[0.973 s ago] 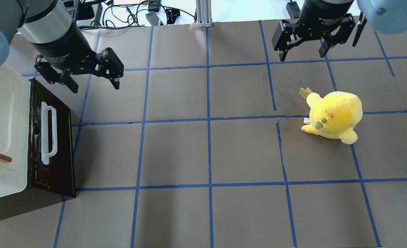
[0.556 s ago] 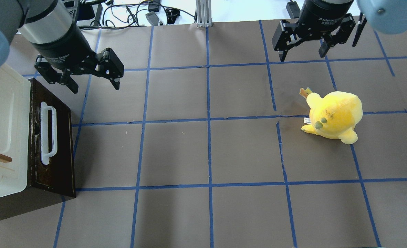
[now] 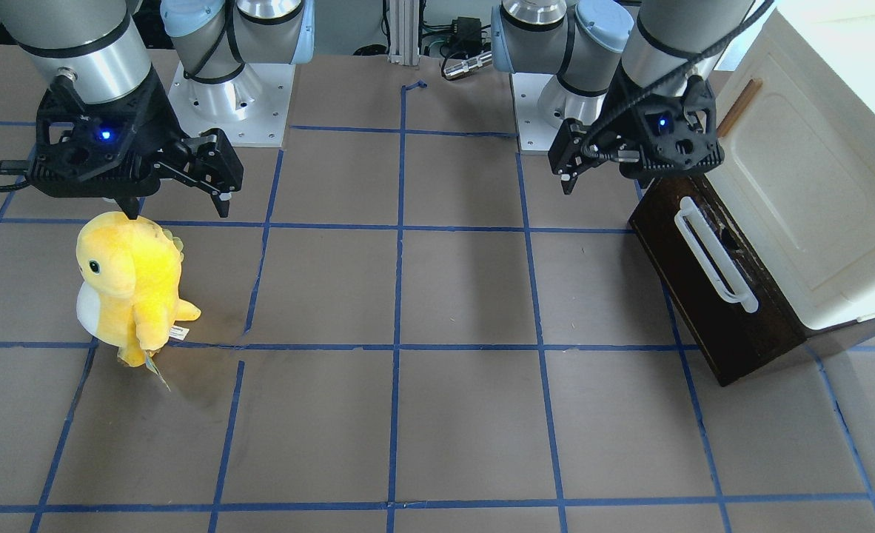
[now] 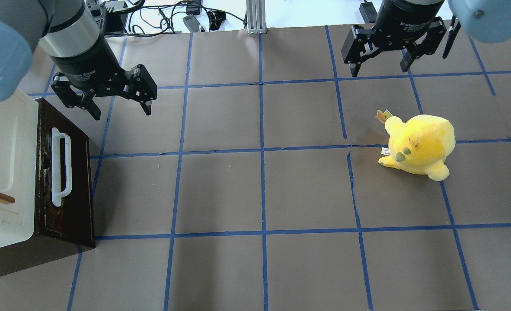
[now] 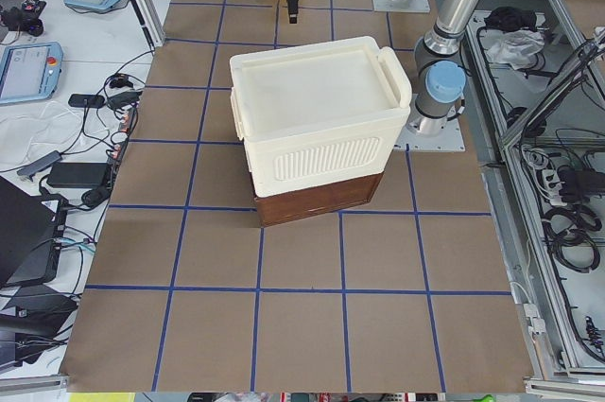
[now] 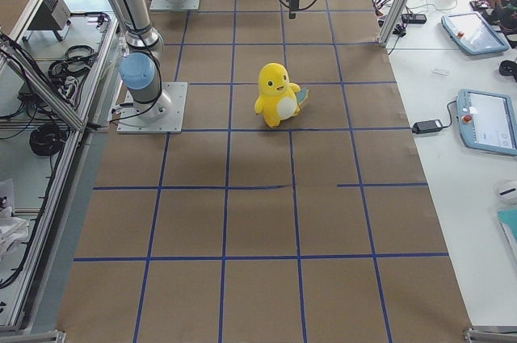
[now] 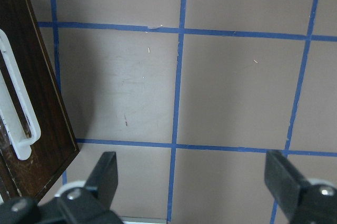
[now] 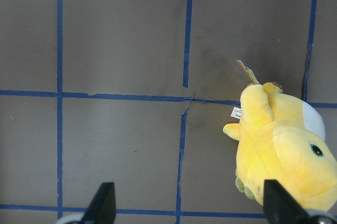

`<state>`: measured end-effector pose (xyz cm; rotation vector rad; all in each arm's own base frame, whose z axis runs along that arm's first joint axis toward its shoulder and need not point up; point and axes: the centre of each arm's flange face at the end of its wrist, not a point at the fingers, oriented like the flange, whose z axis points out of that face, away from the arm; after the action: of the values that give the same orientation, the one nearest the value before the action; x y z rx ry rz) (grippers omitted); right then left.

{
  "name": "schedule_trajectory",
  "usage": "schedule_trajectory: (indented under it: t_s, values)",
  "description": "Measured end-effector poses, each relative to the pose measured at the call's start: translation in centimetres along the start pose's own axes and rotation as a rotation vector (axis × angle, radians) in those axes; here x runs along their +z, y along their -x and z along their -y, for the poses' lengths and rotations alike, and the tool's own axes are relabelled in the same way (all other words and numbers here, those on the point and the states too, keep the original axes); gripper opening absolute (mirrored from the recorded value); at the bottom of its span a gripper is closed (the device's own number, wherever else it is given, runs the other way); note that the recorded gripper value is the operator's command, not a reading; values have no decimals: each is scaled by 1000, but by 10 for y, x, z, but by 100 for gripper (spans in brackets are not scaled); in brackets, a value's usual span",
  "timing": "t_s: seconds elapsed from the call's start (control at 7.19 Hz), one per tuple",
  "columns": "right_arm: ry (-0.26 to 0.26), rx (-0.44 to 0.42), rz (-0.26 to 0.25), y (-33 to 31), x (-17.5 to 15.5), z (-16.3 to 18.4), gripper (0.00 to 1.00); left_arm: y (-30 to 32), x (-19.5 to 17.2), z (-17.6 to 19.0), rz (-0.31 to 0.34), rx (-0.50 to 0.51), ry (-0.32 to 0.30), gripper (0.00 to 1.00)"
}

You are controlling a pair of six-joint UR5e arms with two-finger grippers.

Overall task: Pull drawer sideways
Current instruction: 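Move the left gripper down to the white handle of the wooden drawer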

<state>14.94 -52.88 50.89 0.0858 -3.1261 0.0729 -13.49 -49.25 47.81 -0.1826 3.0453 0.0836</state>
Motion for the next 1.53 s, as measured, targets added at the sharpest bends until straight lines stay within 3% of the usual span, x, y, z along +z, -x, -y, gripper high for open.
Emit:
schedule_trajectory:
  t_s: [0.14, 0.42, 0.56, 0.83, 0.97, 1.25, 1.53]
  values:
    - [0, 0, 0, 0, 0, 0, 100, 0, 20, 14, 73, -43, 8, 100]
    - [0, 0, 0, 0, 0, 0, 100, -16, 57, 37, 153, -127, 10, 100]
    - [0, 0, -1, 0, 0, 0, 100, -31, 78, 45, 236, -166, 5, 100]
    - [0, 0, 0, 0, 0, 0, 100, -38, 120, 60, 468, -174, -14, 100]
    - [0, 0, -1, 0, 0, 0, 100, -38, 138, 64, 546, -171, -7, 100]
    - [0, 0, 0, 0, 0, 0, 100, -34, 188, 58, 670, -182, 40, 100]
    - [0, 0, 0, 0, 0, 0, 100, -28, 213, 48, 738, -166, 98, 99]
